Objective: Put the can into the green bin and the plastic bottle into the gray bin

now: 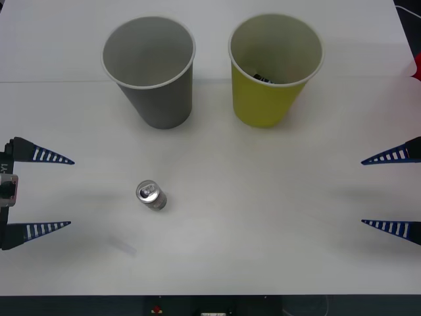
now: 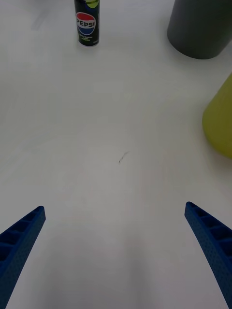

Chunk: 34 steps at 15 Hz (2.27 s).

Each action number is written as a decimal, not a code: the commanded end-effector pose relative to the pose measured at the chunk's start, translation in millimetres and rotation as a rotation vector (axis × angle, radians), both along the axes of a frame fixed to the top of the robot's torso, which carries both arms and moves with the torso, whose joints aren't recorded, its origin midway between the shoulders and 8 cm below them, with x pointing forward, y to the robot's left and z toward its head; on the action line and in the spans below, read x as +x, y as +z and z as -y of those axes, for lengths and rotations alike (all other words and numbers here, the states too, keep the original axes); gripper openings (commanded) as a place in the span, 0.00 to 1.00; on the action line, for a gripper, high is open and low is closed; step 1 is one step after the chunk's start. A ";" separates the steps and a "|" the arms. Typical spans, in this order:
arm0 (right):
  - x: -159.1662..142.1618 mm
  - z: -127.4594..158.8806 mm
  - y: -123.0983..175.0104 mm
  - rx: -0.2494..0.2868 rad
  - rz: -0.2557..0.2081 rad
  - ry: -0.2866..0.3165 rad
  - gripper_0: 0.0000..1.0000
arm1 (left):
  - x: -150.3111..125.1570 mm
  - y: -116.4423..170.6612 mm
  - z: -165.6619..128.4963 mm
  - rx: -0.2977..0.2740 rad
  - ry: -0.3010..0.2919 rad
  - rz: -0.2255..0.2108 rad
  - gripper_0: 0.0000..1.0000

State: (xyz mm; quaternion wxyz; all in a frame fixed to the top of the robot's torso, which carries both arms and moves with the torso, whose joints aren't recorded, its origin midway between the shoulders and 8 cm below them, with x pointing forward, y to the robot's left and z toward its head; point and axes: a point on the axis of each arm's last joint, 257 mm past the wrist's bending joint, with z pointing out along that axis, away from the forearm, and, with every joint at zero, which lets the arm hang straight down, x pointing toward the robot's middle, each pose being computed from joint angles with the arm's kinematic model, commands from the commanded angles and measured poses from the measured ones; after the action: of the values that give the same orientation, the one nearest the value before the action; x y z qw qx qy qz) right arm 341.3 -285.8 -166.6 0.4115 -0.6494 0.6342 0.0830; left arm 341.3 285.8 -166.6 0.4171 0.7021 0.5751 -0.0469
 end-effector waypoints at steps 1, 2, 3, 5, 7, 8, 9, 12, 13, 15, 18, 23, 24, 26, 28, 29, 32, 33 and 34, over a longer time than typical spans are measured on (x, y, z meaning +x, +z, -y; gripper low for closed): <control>0.0 0.0 0.0 0.000 0.000 0.000 1.00 | 4.8 0.8 -5.8 0.005 0.017 0.010 1.00; 0.0 0.0 0.0 0.000 0.000 0.000 1.00 | 6.6 4.6 -10.7 0.025 0.017 0.024 1.00; 0.0 0.0 0.0 0.000 0.000 0.000 1.00 | 9.3 7.9 -14.3 0.045 0.019 0.043 1.00; 0.0 0.0 0.0 0.000 0.000 0.000 1.00 | 12.4 7.0 -21.0 0.072 0.027 0.055 1.00; 0.0 0.0 0.0 0.000 0.000 0.000 1.00 | 13.9 4.3 -26.7 0.072 0.044 0.046 1.00; 0.0 0.0 0.0 0.000 0.000 0.000 1.00 | 14.8 2.7 -29.1 0.063 0.054 0.038 1.00; 0.0 0.0 0.0 0.000 0.000 0.000 1.00 | 14.3 -2.2 -32.1 0.043 0.070 0.016 1.00; 0.0 0.0 0.0 0.000 0.000 0.000 1.00 | 13.8 -17.8 -31.0 -0.025 0.090 -0.053 1.00; 0.0 0.0 0.0 0.000 0.000 0.000 1.00 | 15.9 -23.1 -28.6 -0.063 0.098 -0.078 1.00; 0.0 0.0 0.0 0.000 0.000 0.000 1.00 | 19.9 -28.6 -24.1 -0.115 0.086 -0.080 1.00; 0.0 0.0 0.0 0.000 0.000 0.000 1.00 | 25.1 -39.4 -18.4 -0.181 0.081 -0.087 1.00; 0.0 0.0 0.0 0.000 0.000 0.000 1.00 | 27.3 -57.1 -11.4 -0.298 0.082 -0.103 1.00; 0.0 0.0 0.0 0.000 0.000 0.000 1.00 | 28.2 -59.8 -11.6 -0.306 0.083 -0.098 1.00; 0.0 0.0 0.0 0.000 0.000 0.000 1.00 | 30.4 -69.3 -11.1 -0.330 0.083 -0.082 1.00; 0.0 0.0 0.0 0.000 0.000 0.000 1.00 | 32.3 -79.1 -6.4 -0.357 0.081 -0.082 1.00; 0.0 0.0 0.0 0.000 0.000 0.000 1.00 | 32.6 -86.5 -3.5 -0.373 0.080 -0.082 1.00; 0.0 0.0 0.0 0.000 0.000 0.000 1.00 | 40.5 -106.3 3.4 -0.420 0.086 -0.068 1.00; 0.0 0.0 0.0 0.000 0.000 0.000 1.00 | 43.7 -109.6 6.3 -0.427 0.083 -0.055 1.00; 0.0 0.0 0.0 0.000 0.000 0.000 1.00 | 45.5 -113.5 8.1 -0.435 0.087 -0.053 1.00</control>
State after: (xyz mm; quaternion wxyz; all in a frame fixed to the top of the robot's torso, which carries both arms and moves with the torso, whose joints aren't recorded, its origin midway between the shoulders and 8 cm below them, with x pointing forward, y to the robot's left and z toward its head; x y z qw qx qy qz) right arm 341.3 -285.8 -166.6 0.4115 -0.6493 0.6342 0.0830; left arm 384.5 280.1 -275.8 0.5409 0.5718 0.5929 -0.1701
